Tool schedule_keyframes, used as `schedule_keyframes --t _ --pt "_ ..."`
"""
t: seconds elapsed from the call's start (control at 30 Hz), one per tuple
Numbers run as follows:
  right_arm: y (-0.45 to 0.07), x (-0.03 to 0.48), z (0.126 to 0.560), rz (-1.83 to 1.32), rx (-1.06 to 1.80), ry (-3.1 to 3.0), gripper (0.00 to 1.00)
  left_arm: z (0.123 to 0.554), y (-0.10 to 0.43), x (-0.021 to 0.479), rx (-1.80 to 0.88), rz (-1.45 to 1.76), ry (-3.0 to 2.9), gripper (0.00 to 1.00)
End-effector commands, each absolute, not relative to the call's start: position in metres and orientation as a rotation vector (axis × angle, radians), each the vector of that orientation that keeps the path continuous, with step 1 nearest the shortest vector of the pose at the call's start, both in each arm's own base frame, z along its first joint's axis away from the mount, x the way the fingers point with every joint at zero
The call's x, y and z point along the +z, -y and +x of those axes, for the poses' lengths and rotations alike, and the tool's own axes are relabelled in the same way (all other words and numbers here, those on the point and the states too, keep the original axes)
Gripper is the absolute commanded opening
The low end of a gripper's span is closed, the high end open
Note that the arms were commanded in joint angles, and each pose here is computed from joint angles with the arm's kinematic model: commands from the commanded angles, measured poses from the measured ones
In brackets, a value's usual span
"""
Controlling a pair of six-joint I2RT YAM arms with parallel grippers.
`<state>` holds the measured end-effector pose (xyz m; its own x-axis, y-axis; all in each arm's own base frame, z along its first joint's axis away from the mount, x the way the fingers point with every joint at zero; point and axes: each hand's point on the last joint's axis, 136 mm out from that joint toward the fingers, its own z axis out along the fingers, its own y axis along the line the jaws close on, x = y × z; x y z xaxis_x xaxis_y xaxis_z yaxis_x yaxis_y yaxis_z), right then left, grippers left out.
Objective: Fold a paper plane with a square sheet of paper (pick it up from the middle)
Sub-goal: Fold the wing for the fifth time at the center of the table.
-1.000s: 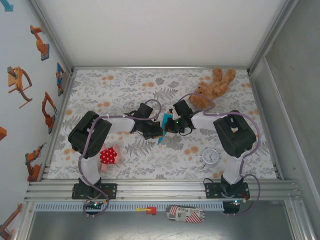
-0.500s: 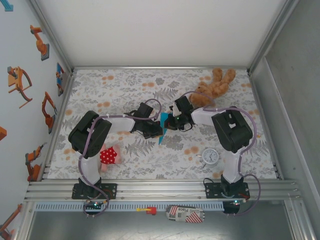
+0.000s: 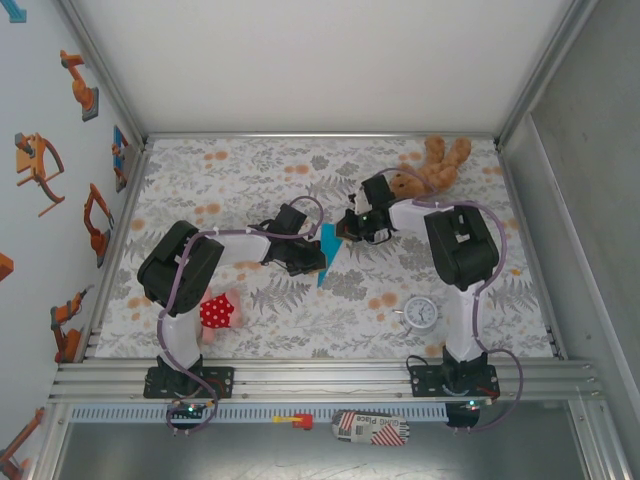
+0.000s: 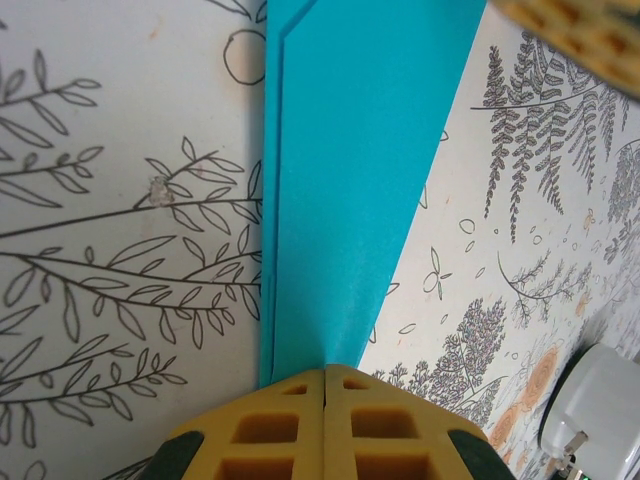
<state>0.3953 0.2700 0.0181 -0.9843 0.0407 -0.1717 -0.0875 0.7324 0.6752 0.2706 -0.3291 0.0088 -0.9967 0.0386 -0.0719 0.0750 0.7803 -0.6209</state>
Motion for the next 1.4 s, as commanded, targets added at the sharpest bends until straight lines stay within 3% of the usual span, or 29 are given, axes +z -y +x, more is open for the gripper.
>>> schedule_keyframes --t 0.0,0.27,0.43,0.67,0.93,1.37 --pt "-0.227 -0.004 0.441 0.042 0.88 -2.688 0.0 0.215 0.264 -0.059 -0.606 -0.009 -3.246 0.0" --pt "-0.22 0.013 0.469 0.015 0.91 -2.592 0.0 0.217 0.266 -0.057 -0.614 0.002 -3.24 0.0" --pt "-0.222 0.066 0.48 -0.046 0.919 -2.486 0.0 0.22 0.267 -0.054 -0.62 0.013 -3.23 0.0" --pt "-0.236 0.121 0.44 -0.088 0.983 -2.418 0.01 0.228 0.273 -0.046 -0.637 0.026 -3.207 0.0" --pt "-0.276 0.081 0.37 -0.055 1.057 -2.56 0.0 0.235 0.279 -0.037 -0.675 0.031 -3.178 0.0" --pt "-0.301 0.019 0.348 -0.058 1.082 -2.717 0.0 0.247 0.295 -0.01 -0.78 0.063 -3.107 0.0"
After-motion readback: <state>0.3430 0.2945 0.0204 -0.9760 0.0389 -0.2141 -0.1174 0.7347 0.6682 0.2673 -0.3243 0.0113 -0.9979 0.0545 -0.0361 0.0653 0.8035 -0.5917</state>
